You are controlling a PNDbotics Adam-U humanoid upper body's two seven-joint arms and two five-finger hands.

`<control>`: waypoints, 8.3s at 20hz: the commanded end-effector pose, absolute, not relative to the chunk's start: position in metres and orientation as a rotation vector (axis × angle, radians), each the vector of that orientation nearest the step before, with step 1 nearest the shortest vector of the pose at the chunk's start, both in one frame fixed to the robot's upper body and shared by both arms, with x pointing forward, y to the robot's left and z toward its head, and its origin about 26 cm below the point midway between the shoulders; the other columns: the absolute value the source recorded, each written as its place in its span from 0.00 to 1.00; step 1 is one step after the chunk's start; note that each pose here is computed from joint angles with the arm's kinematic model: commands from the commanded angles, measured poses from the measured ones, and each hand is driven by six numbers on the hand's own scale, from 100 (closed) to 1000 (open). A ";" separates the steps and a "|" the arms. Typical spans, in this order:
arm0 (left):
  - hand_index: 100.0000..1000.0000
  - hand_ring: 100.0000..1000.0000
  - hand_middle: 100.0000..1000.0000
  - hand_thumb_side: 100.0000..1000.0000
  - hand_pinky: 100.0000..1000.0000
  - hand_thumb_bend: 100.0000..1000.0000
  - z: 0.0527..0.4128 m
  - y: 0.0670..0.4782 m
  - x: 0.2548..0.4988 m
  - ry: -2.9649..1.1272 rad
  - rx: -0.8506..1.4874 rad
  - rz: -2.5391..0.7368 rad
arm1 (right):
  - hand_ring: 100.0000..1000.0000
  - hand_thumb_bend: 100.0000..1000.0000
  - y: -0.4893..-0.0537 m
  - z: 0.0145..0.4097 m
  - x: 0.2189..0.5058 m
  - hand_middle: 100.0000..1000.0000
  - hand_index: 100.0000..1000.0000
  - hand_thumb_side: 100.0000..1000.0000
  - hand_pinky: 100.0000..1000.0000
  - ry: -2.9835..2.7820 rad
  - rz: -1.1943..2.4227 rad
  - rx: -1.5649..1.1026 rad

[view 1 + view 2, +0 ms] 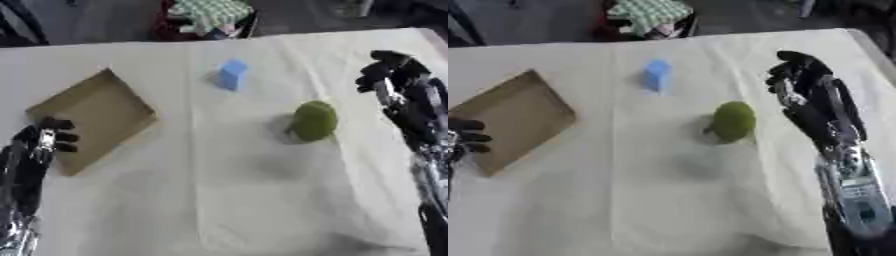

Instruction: Pick up objects on the table and place them in the box.

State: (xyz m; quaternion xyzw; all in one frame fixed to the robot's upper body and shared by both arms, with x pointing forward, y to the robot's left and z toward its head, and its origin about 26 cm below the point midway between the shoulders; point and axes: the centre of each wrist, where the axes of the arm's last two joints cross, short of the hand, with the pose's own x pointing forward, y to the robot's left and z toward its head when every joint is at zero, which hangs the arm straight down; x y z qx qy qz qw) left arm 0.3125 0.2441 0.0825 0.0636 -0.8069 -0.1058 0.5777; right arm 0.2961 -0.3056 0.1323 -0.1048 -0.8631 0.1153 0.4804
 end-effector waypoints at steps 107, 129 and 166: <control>0.61 0.59 0.57 0.75 0.52 0.00 0.087 0.244 0.312 -1.896 0.144 -0.289 | 0.54 0.00 -0.362 0.152 0.373 0.27 0.33 0.00 0.57 -1.667 1.439 -1.019; 0.61 0.59 0.56 0.74 0.52 0.00 0.107 0.197 0.321 -1.968 -0.076 -0.429 | 0.56 0.00 -0.201 0.280 0.463 0.32 0.34 0.00 0.60 -2.059 1.737 -0.859; 0.61 0.58 0.55 0.69 0.52 0.00 0.171 0.180 0.307 -2.201 -0.233 -0.365 | 0.79 0.27 -0.136 0.176 0.487 0.87 0.93 0.39 0.75 -1.844 1.921 -0.567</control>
